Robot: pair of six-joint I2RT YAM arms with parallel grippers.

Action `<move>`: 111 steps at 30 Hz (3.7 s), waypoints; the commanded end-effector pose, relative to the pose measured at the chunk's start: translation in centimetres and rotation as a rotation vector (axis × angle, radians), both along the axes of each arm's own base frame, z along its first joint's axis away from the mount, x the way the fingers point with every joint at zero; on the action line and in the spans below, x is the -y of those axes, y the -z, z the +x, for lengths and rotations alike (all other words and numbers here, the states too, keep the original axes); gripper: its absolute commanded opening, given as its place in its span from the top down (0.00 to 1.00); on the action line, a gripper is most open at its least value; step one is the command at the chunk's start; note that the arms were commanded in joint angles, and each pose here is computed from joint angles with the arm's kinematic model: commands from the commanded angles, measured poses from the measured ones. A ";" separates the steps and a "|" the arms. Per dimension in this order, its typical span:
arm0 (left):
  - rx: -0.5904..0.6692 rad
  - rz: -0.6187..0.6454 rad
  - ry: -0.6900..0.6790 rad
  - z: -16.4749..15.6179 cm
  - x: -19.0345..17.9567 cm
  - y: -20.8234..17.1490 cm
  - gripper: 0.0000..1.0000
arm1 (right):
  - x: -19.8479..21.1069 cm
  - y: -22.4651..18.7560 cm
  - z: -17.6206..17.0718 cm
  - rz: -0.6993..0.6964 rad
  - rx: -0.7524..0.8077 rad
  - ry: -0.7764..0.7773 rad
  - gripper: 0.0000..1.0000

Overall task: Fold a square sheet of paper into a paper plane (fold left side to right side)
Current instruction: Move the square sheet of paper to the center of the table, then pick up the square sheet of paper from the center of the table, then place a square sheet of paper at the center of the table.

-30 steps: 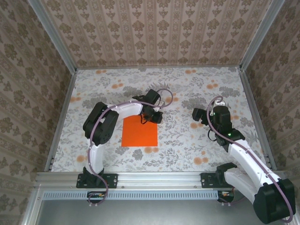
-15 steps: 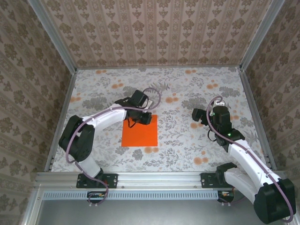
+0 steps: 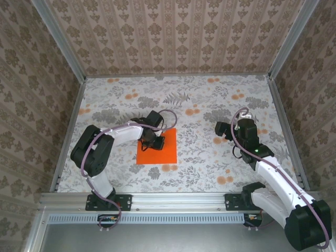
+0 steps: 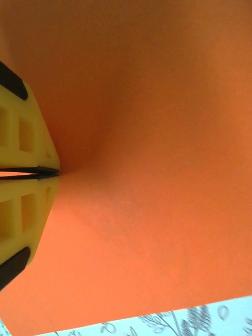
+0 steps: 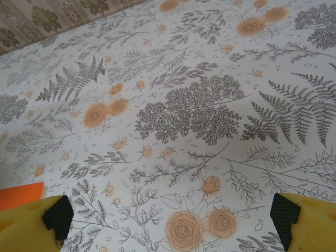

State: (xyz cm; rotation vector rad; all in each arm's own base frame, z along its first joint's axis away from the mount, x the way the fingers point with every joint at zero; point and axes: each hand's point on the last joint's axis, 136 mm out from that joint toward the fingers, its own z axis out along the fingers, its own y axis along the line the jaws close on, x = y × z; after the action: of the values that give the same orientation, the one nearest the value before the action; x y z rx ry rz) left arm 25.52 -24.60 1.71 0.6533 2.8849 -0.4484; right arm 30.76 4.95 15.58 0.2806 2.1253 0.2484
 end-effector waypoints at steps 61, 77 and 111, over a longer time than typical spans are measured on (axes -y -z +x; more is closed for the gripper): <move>-0.147 -0.259 -0.115 0.5 1.7 1.5 0.66 | -18.1 13.7 9.1 -0.094 -0.529 -0.323 0.00; -0.098 -0.337 -0.121 1.3 2.5 0.4 0.67 | -21.2 12.3 4.9 -0.036 -0.567 -0.436 0.21; 0.546 -1.188 0.145 2.7 -0.9 -30.0 0.00 | -22.3 -19.0 -4.6 0.532 0.133 -1.184 0.75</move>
State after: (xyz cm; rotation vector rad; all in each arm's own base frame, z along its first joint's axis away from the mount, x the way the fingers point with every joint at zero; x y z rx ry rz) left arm 29.76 -23.03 27.39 0.4806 1.7962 -1.4202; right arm 28.53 26.62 31.18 -0.6057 1.9311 1.3462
